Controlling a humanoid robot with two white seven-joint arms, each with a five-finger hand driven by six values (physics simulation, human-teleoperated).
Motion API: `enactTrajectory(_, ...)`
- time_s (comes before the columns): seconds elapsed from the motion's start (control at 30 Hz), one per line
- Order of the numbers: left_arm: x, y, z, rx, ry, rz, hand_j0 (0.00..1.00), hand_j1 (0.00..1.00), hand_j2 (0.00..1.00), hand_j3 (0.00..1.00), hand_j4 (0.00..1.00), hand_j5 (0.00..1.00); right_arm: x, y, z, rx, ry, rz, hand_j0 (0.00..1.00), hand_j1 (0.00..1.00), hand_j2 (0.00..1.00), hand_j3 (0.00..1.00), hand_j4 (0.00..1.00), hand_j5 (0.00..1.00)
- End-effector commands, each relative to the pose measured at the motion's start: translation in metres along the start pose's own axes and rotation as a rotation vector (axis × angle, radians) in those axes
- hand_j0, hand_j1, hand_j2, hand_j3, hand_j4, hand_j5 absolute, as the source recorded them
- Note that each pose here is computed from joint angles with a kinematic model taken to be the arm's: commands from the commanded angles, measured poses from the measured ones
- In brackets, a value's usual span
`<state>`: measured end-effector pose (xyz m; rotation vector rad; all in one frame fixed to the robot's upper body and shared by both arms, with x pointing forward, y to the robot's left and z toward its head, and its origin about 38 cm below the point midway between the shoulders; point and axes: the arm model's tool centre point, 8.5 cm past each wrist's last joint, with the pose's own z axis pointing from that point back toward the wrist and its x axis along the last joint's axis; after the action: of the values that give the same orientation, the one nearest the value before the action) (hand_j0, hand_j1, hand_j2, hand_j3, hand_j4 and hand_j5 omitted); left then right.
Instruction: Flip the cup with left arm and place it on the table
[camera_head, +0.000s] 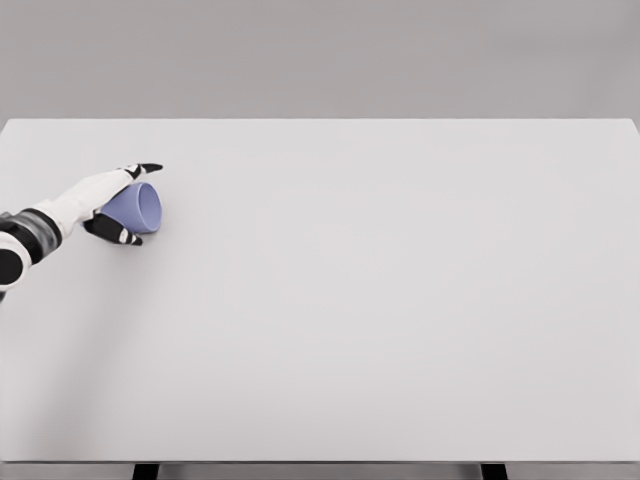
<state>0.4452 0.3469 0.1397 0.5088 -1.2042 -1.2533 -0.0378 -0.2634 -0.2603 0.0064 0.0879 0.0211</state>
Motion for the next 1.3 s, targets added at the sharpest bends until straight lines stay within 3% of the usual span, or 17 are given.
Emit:
enactTrajectory(0.0, 0.000, -0.004, -0.002, -0.010, 0.001, 0.001, 0.97, 0.97, 0.97, 0.97, 0.97, 0.97, 0.000, 0.000, 0.000, 0.000, 0.000, 0.000, 1.00, 1.00, 1.00, 1.00, 1.00, 1.00)
enactTrajectory(0.17, 0.000, -0.007, -0.002, -0.020, 0.000, 0.001, 0.79, 0.79, 0.79, 0.79, 0.79, 0.79, 0.000, 0.000, 0.000, 0.000, 0.000, 0.000, 1.00, 1.00, 1.00, 1.00, 1.00, 1.00)
enactTrajectory(0.63, 0.005, 0.004, 0.001, 0.010, -0.027, 0.011, 0.78, 0.78, 0.78, 0.78, 0.78, 0.78, 0.000, 0.000, 0.000, 0.000, 0.000, 0.000, 1.00, 1.00, 1.00, 1.00, 1.00, 1.00)
enactTrajectory(0.83, 0.008, 0.020, 0.008, 0.059, -0.090, 0.150, 0.79, 0.79, 0.79, 0.79, 0.79, 0.79, 0.000, 0.000, 0.000, 0.000, 0.000, 0.000, 1.00, 1.00, 1.00, 1.00, 1.00, 1.00)
enactTrajectory(1.27, 0.020, 0.032, 0.006, 0.139, -0.259, 0.545, 0.80, 0.80, 0.80, 0.80, 0.80, 0.80, 0.000, 0.000, 0.000, 0.000, 0.000, 0.000, 1.00, 1.00, 1.00, 1.00, 1.00, 1.00)
